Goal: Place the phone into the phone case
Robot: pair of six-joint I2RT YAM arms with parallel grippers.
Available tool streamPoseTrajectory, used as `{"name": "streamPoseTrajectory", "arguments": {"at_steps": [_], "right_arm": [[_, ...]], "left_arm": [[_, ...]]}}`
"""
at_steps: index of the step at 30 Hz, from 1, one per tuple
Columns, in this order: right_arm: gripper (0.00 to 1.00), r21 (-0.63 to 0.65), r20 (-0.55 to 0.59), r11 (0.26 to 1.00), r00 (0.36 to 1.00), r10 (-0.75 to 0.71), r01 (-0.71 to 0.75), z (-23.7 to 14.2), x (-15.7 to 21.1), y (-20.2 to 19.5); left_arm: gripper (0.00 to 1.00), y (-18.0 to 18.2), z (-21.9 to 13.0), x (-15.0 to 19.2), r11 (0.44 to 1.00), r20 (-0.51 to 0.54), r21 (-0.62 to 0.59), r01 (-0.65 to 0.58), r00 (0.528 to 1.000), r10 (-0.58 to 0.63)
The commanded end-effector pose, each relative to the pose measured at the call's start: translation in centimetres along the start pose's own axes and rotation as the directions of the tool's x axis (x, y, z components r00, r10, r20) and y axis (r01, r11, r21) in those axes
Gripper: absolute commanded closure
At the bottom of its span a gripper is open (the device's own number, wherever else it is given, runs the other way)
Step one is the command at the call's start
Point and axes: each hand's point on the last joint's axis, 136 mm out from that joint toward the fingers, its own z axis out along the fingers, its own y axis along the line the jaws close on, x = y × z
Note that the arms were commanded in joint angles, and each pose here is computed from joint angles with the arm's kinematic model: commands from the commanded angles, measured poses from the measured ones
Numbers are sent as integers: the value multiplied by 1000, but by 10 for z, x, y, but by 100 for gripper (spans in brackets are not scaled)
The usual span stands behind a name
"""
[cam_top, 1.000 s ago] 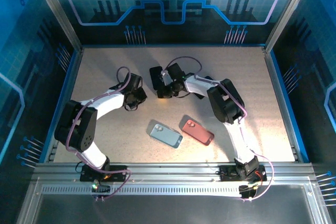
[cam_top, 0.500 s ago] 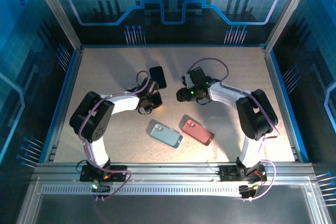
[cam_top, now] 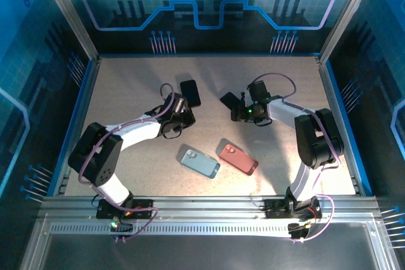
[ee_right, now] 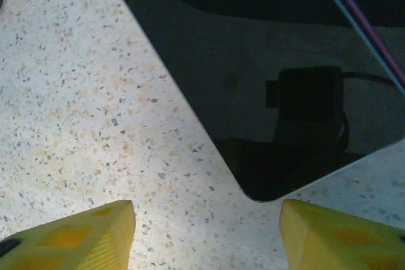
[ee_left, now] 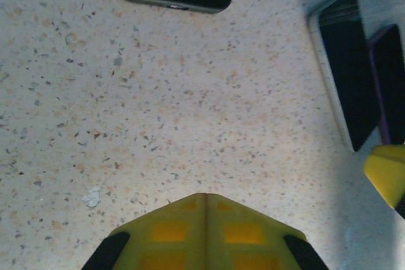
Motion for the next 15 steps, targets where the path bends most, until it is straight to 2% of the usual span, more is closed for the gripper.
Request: {"name": "streamPoseTrajectory", "arguments": {"at_steps": [1,9,15], "right_arm": [[34,-10,-8,999,999,39,-39,-8,-3,-7],[26,7,-16,996,996,85,-85,-7,-5,-27],[24,-11,-17,991,991,134,-134,4,-11,-37]], "left_arm": [[97,5,-11,2,1000,30,-19,-1,1000,1],[96,1,-20,-7,999,55,-42,-25,998,27],[97,-6,-23,-15,998,64,-47,-40,997,43]]}}
